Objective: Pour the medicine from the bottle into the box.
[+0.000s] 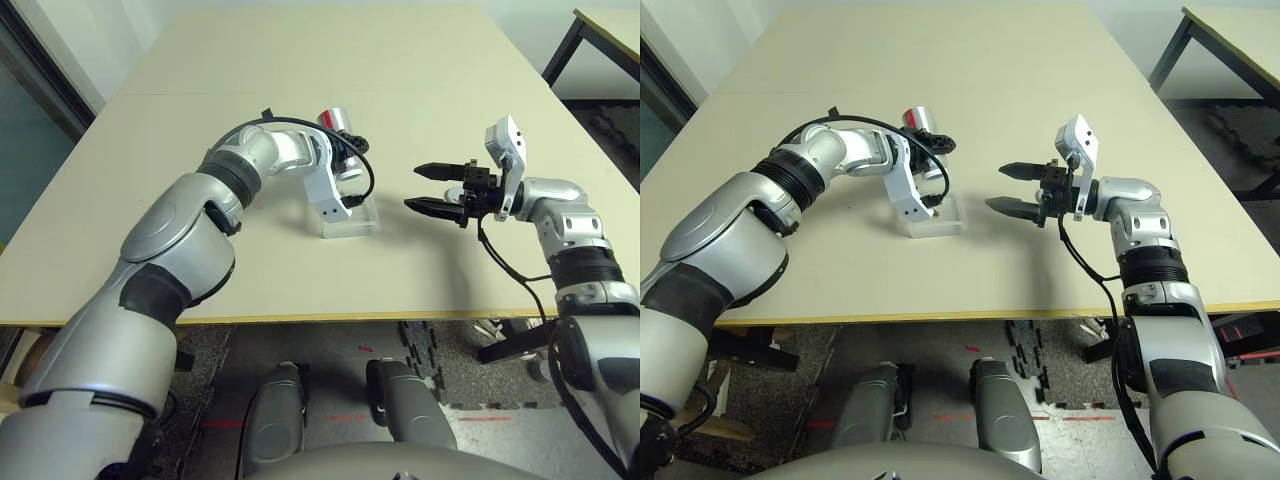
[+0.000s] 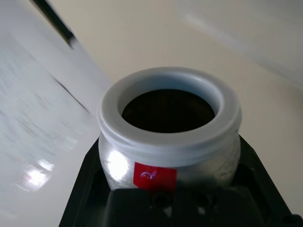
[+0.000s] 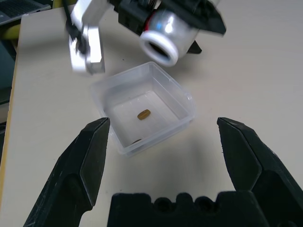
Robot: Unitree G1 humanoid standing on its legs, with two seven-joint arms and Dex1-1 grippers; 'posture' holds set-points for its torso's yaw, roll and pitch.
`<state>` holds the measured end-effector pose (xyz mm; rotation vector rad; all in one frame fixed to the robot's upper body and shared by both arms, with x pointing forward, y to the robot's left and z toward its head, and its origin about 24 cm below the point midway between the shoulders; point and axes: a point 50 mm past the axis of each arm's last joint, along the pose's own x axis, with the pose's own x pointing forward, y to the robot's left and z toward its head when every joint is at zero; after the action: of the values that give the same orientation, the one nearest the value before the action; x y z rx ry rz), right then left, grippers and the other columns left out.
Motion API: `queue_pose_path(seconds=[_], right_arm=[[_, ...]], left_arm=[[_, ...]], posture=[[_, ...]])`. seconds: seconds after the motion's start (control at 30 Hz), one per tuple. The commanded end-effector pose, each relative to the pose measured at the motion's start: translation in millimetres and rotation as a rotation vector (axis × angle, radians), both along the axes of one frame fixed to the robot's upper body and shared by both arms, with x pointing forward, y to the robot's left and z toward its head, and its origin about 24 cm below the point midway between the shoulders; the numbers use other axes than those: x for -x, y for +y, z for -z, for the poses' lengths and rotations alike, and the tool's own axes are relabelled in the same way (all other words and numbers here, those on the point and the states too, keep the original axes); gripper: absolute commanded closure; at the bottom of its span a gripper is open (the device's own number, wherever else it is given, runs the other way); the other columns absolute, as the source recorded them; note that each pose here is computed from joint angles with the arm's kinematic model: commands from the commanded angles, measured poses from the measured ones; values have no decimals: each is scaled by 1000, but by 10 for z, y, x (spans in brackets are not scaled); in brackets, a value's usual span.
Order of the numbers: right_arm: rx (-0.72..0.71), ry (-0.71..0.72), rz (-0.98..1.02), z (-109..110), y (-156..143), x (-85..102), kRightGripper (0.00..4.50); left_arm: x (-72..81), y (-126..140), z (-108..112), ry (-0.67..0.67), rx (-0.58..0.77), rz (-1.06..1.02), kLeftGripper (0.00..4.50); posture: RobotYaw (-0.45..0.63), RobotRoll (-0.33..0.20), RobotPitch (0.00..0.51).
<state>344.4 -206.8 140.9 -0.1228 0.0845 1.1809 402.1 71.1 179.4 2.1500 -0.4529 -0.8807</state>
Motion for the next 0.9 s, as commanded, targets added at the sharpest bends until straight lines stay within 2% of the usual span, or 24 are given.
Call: queue_pose_path(seconds=[0.03,0.17,0.23,0.33,0.47,0.6,0.7,0.9], right_arm=[[11,-13,-13,-10,14,-5,0],[20,-14,-19,7,13,-2,0],[26,-16,-24,12,19,-5,0],[30,-20,-30,14,28,-9,0],[35,-23,-37,15,32,-13,0],[38,-24,-39,15,28,-18,0],[42,-24,-41,15,25,-21,0],[50,-28,-45,7,24,-29,0]], left_arm=[[-30,156,15,199,212,-184,1784],[-59,277,-16,456,504,-371,1784],[-89,341,-76,640,778,-477,1784],[-102,471,-101,786,1015,-559,1784],[-90,720,-57,864,1253,-638,1784],[-41,911,45,916,1427,-692,1784],[-3,1022,125,923,1527,-730,1784],[60,1129,260,896,1631,-762,1784]], posture=[[-30,0,106],[-23,0,107],[-18,0,110],[-14,0,111],[-10,0,113],[-4,0,116],[-2,0,116],[-5,0,116]])
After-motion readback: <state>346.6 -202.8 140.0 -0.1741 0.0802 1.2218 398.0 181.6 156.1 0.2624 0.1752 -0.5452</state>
